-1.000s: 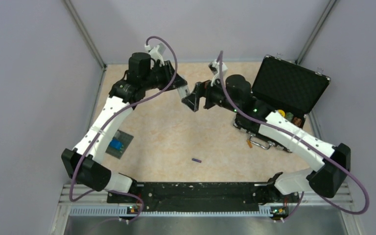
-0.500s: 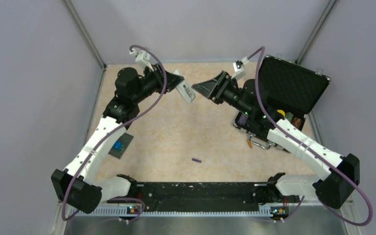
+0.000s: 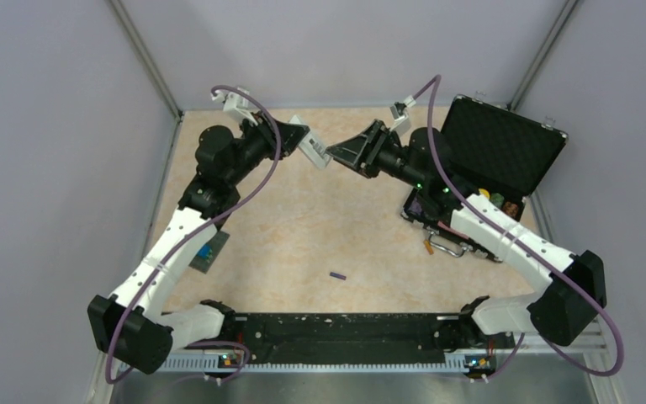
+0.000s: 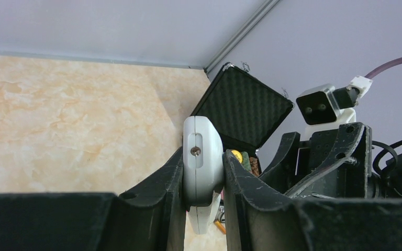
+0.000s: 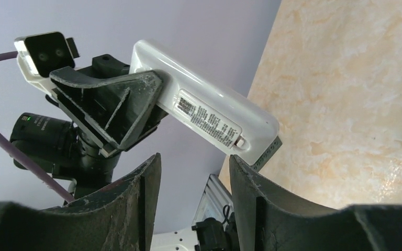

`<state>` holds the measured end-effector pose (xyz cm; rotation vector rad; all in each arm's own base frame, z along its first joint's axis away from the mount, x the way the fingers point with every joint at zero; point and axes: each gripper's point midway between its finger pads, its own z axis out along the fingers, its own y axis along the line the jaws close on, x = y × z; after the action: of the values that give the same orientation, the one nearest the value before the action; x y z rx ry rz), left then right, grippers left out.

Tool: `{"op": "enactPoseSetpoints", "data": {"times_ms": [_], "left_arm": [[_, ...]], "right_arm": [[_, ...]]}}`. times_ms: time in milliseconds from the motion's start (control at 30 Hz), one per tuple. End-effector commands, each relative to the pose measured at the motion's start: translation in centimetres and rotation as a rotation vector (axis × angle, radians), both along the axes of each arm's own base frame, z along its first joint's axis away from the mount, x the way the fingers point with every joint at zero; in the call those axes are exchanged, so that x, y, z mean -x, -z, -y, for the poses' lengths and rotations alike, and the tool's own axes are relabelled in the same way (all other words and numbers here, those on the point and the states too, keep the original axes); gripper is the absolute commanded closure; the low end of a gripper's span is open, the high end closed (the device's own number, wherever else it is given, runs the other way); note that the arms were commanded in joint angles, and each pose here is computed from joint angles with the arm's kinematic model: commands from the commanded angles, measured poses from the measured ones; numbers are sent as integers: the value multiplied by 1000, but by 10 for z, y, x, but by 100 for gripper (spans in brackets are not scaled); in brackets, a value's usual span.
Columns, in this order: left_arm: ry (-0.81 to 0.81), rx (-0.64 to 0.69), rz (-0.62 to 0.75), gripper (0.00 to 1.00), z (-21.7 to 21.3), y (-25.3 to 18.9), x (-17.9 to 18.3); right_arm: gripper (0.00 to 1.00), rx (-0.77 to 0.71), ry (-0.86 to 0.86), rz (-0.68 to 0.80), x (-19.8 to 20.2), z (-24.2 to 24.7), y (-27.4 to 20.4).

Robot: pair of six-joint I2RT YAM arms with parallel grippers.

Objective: Load the batteries into the remote control

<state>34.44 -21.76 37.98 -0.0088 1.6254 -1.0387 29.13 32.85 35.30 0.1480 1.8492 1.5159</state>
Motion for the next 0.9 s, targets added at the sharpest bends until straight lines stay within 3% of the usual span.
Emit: {"op": "enactPoseSetpoints", "data": {"times_ms": [0,567,867], "left_arm": [[-28,34,119,100,-8,-35,5],[-27,30,166,100,-9,-41,8],[-10,35,187,100,-9,-43,14]], "right_arm": [[49,-33,-34,35,0,-5,-23],[55,-31,-65,42,-6,-16,-16],[63,-44,-64,50,-10,-18,-16]]}}
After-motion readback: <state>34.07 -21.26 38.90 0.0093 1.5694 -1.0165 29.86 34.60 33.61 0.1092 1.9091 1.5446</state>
